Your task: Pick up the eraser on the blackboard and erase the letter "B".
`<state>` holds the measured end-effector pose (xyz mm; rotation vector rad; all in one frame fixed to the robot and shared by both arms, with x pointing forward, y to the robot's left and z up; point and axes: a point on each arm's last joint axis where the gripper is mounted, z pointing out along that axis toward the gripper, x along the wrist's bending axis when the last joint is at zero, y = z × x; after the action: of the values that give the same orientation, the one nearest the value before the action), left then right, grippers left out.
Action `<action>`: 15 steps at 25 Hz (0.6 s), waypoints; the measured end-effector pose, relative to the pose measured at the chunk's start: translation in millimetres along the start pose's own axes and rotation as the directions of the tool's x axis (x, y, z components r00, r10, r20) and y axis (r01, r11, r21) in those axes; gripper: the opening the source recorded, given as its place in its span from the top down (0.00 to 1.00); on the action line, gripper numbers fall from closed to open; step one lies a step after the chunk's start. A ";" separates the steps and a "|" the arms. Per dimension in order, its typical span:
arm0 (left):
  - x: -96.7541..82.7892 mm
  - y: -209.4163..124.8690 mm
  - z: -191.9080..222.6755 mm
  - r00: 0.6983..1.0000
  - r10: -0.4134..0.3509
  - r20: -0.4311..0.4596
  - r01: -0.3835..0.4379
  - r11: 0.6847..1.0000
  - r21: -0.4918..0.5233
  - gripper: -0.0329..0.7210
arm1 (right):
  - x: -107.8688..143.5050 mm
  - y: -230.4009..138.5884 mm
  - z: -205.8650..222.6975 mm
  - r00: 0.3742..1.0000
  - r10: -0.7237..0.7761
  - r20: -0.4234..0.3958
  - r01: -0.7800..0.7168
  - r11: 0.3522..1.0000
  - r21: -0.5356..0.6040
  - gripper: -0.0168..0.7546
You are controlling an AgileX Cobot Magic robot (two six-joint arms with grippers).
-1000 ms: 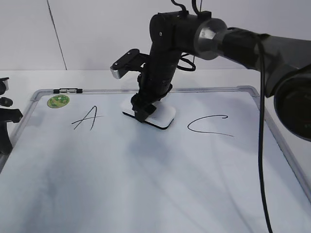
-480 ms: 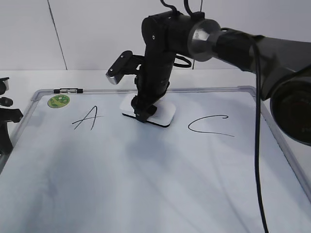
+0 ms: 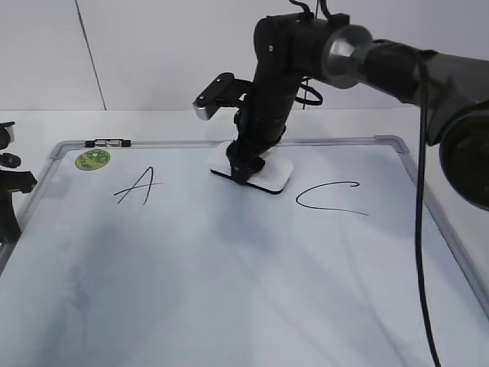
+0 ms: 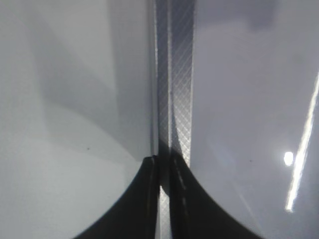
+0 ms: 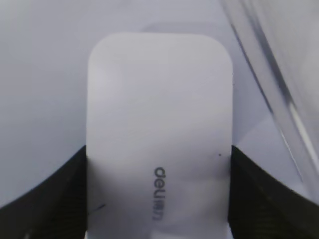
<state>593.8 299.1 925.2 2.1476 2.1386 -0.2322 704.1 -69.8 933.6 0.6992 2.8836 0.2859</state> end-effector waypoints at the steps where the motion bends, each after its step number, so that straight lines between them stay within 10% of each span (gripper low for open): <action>1: 0.0 0.0 0.0 1.000 0.000 0.000 0.000 1.000 0.000 0.94 | -5.7 -4.2 -0.3 1.000 0.012 0.003 -0.012 1.000 0.001 0.30; 15: -0.3 0.0 0.0 1.000 -0.002 0.003 0.002 1.000 0.000 0.94 | -45.4 -34.7 -2.1 0.995 0.097 0.038 -0.097 0.995 -0.003 0.30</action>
<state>593.9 298.9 925.2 2.1437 2.1390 -0.2349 728.4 -121.5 932.9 0.8373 2.8176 0.2835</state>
